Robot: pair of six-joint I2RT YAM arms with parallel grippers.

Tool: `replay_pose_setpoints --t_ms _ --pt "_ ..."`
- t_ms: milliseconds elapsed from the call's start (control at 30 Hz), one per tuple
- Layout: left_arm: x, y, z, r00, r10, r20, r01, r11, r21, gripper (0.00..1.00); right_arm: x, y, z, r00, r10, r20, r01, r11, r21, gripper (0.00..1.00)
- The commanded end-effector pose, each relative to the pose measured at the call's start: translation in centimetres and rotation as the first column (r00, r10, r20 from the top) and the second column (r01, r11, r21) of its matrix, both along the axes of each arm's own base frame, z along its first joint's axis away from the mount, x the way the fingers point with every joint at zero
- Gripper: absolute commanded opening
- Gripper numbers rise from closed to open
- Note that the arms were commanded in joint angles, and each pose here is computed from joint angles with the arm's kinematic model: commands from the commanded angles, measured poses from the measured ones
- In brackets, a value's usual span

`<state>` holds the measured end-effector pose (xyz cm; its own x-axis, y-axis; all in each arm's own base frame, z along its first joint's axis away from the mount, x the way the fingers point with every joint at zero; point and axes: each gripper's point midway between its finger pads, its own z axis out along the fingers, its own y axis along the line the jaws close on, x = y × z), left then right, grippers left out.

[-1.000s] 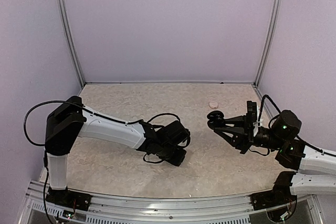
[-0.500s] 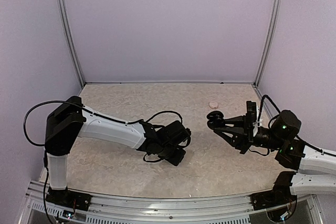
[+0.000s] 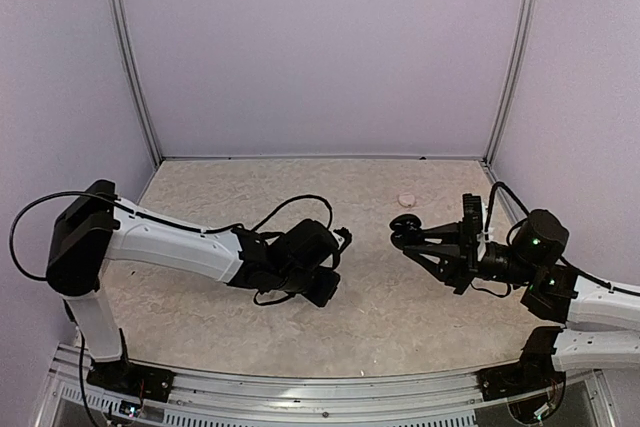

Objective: Insert the wireless bluetooth earbuds into the charging case
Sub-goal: Pick up the left earbud from the center of the board.

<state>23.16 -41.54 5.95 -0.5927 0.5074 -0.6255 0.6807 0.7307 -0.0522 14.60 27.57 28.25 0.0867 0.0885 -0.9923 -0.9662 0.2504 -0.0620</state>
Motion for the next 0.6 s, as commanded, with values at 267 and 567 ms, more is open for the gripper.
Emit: replay_pose_setpoints --t_ms 267,567 --pt "1.0 2.0 20.1 0.884 0.091 0.458 0.118 0.905 -0.409 0.05 -0.8 0.0 1.2 0.995 0.045 0.084 -0.049 0.997 0.052 0.0" --pt "-5.8 3.0 33.0 0.689 0.097 0.718 0.422 0.752 -0.506 0.06 -2.3 0.7 2.1 0.979 0.162 0.127 -0.173 0.981 0.088 0.0"
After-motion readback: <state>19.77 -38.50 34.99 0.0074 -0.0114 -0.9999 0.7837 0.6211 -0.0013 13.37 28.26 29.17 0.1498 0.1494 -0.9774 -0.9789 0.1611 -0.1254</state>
